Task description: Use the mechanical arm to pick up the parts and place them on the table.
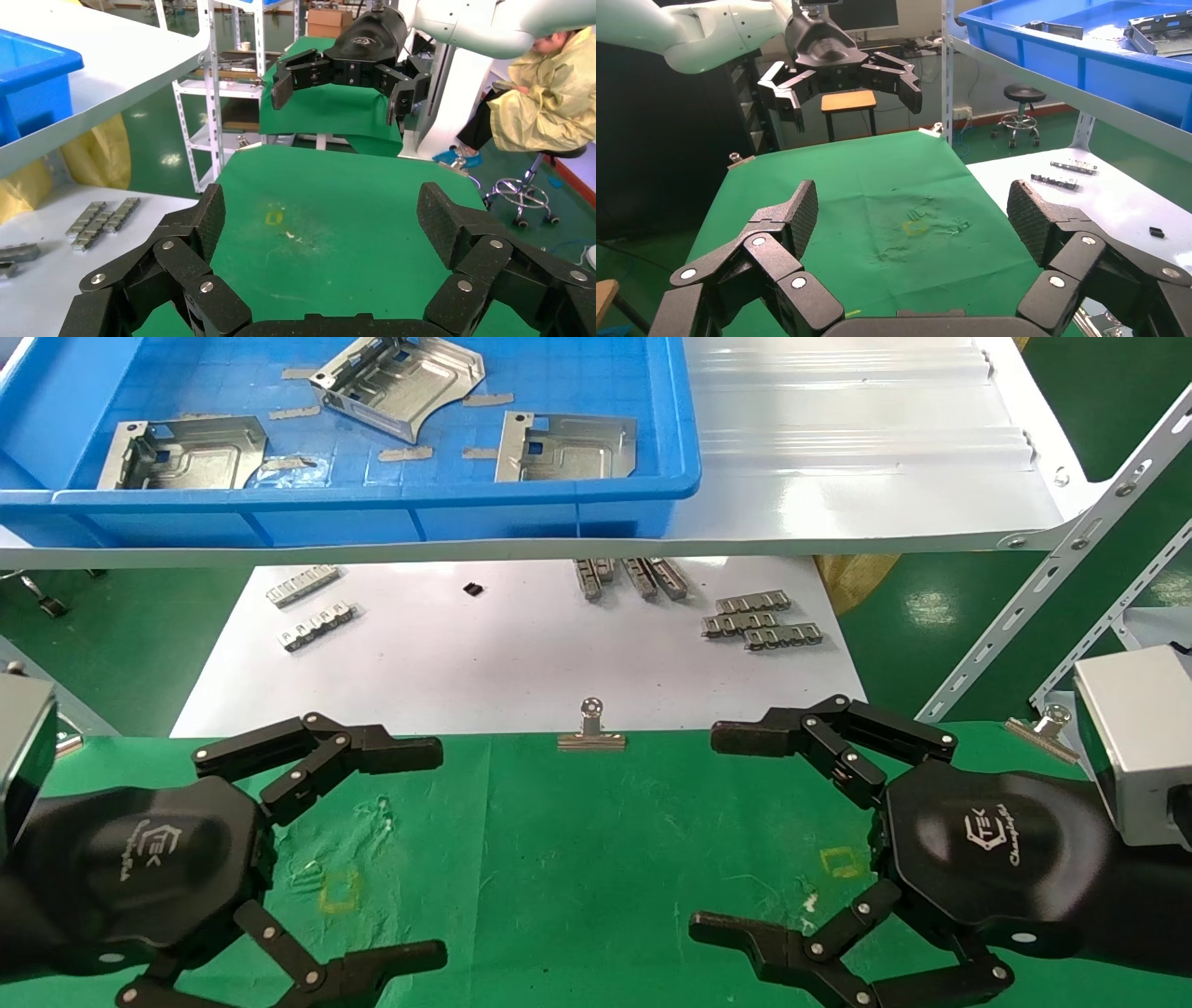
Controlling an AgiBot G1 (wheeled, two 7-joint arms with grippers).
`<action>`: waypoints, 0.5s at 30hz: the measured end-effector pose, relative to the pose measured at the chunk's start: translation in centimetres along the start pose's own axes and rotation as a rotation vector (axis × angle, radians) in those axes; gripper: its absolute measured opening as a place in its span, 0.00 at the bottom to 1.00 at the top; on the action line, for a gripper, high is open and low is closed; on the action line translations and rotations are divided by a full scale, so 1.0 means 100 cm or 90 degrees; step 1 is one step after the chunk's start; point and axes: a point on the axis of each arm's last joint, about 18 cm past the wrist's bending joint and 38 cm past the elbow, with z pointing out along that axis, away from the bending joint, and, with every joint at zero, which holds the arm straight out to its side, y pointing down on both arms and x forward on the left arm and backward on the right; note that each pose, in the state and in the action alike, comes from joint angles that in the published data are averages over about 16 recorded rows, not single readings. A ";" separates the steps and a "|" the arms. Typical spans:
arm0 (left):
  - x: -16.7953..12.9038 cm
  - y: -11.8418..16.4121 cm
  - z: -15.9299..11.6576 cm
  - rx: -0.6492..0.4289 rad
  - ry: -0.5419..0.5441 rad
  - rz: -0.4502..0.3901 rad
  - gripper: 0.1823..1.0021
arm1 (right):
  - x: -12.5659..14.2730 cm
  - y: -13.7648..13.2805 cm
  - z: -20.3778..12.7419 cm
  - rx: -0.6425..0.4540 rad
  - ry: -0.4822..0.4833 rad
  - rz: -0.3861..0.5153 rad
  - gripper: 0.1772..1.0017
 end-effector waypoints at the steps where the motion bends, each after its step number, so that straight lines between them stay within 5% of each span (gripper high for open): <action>1: 0.000 0.000 0.000 0.000 0.000 0.000 1.00 | 0.000 0.000 0.000 0.000 0.000 0.000 1.00; 15: 0.000 0.000 0.000 0.000 0.000 0.000 1.00 | 0.000 0.000 0.000 0.000 0.000 0.000 1.00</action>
